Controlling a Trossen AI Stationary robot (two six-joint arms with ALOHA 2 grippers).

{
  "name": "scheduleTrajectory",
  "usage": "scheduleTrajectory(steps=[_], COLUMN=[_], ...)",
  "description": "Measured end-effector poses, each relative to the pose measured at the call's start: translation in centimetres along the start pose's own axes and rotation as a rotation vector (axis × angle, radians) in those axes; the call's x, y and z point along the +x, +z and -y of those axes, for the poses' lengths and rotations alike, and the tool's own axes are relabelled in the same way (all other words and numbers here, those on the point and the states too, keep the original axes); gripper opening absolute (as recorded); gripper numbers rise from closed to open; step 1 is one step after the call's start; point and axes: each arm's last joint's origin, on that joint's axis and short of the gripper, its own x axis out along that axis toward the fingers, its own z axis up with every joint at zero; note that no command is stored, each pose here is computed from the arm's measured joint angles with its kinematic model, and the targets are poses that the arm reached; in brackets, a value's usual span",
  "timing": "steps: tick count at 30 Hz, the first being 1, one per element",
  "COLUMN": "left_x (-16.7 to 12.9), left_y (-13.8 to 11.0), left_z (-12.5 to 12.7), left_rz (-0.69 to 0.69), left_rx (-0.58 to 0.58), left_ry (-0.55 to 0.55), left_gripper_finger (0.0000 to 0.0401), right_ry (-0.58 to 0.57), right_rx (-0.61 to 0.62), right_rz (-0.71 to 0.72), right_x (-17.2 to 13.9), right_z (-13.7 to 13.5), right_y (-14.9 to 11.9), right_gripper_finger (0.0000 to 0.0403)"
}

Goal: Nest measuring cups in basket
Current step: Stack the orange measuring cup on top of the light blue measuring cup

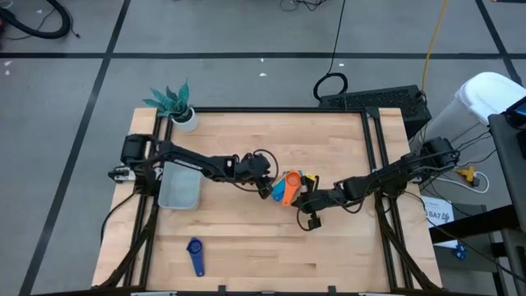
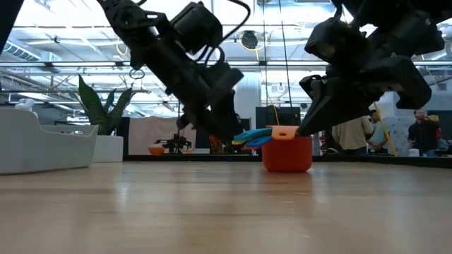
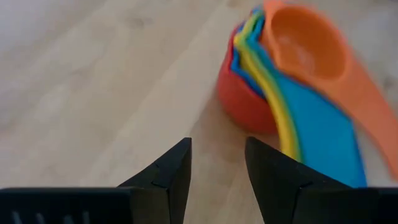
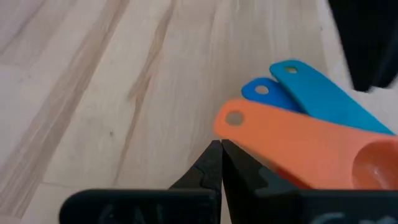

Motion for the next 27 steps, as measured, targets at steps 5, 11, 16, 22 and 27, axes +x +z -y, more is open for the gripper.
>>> scheduleTrajectory(steps=[5,11,16,22,27], left_x=[0.9,0.8,0.8,0.7,0.6], left_y=[-1.1,-0.8,-0.8,-1.0,-1.1], left_z=[-0.1,-0.1,0.1,0.7,0.8], left_rz=[-0.051,-0.03,-0.03,-0.028,-0.027], left_rx=[-0.01,-0.02,-0.032,-0.029,-0.043], left_ry=[0.022,0.013,0.009,-0.004,-0.008], left_gripper_finger=[0.0152,0.0152,0.0152,0.0152,0.0152], right_ry=[0.001,-0.005,0.002,0.011,0.008], right_rx=[-0.001,0.0,0.001,0.0,-0.009], right_rz=[-0.027,-0.032,-0.085,-0.049,-0.021], right_x=[0.0,0.2,1.7,2.6,2.6], right_z=[0.0,0.2,0.3,0.0,0.0], right_y=[-0.3,-0.4,-1.3,-1.3,-1.0], right_gripper_finger=[0.0,0.0,0.0,0.0,0.0])
